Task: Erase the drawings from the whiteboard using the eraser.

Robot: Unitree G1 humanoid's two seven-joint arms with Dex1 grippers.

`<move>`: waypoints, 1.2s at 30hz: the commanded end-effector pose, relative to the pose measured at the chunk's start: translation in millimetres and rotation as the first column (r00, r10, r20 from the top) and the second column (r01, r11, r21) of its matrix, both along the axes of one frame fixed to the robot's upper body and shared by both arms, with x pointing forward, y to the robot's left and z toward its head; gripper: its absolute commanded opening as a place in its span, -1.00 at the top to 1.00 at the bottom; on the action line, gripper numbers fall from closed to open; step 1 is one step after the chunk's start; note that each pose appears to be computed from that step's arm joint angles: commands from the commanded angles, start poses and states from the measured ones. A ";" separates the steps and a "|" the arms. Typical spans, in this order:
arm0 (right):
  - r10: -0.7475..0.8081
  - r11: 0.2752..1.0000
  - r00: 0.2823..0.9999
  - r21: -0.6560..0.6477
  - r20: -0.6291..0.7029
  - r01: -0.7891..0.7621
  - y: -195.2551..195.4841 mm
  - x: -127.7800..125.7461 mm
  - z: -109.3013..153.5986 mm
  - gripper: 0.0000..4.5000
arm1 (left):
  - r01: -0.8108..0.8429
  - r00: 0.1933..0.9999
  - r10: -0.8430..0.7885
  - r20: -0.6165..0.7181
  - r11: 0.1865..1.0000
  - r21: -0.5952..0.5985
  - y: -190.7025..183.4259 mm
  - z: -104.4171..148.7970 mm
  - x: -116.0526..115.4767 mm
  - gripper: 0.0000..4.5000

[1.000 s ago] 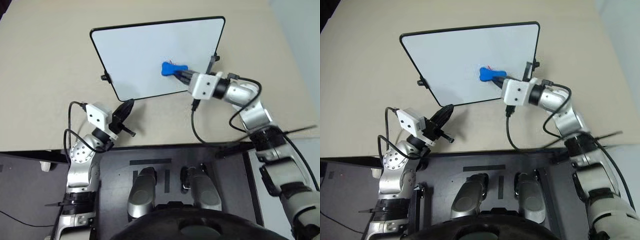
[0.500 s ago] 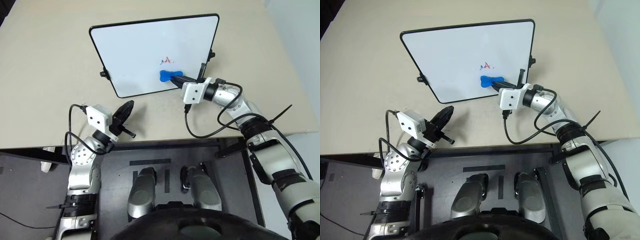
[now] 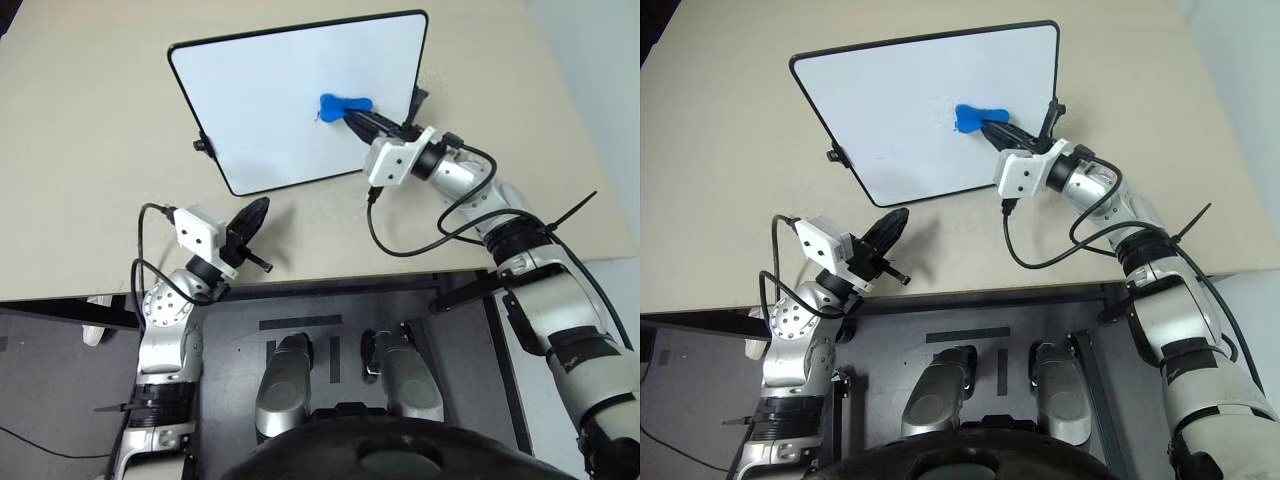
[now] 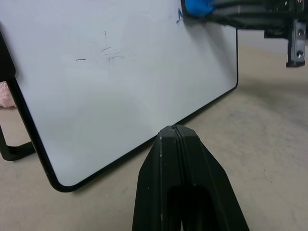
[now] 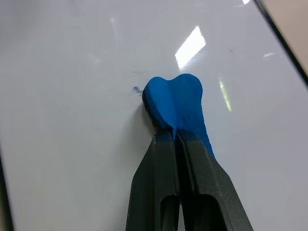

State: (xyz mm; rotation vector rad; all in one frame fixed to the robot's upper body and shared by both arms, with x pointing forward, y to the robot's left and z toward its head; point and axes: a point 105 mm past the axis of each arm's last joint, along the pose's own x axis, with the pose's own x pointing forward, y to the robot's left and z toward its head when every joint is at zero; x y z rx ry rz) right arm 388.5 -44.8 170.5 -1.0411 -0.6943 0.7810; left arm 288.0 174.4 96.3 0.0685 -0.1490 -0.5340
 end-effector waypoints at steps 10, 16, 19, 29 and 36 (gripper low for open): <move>0.042 0.999 0.991 -0.025 -0.129 -0.046 22.0 -3.2 -24.0 0.99 | 0.024 0.999 -0.024 0.042 1.000 -0.002 -3.9 6.3 0.6 1.00; 0.040 0.997 0.985 -0.054 -0.170 -0.050 25.8 -2.7 -33.8 0.99 | 0.024 0.999 -0.024 0.044 1.000 -0.002 -3.9 5.9 0.5 1.00; 0.034 0.997 0.985 -0.056 -0.167 -0.044 24.6 -1.7 -33.5 0.99 | 0.023 0.999 -0.023 0.044 1.000 -0.003 -3.9 5.8 0.8 1.00; 0.014 0.993 1.000 0.115 0.002 -0.014 19.1 4.1 22.1 0.99 | 0.028 0.999 -0.028 0.044 1.000 -0.004 -5.2 5.2 1.4 1.00; 0.000 0.984 0.998 0.177 0.070 -0.013 18.3 1.8 36.9 0.99 | 0.031 0.999 -0.031 0.044 1.000 -0.004 -5.9 4.9 2.4 1.00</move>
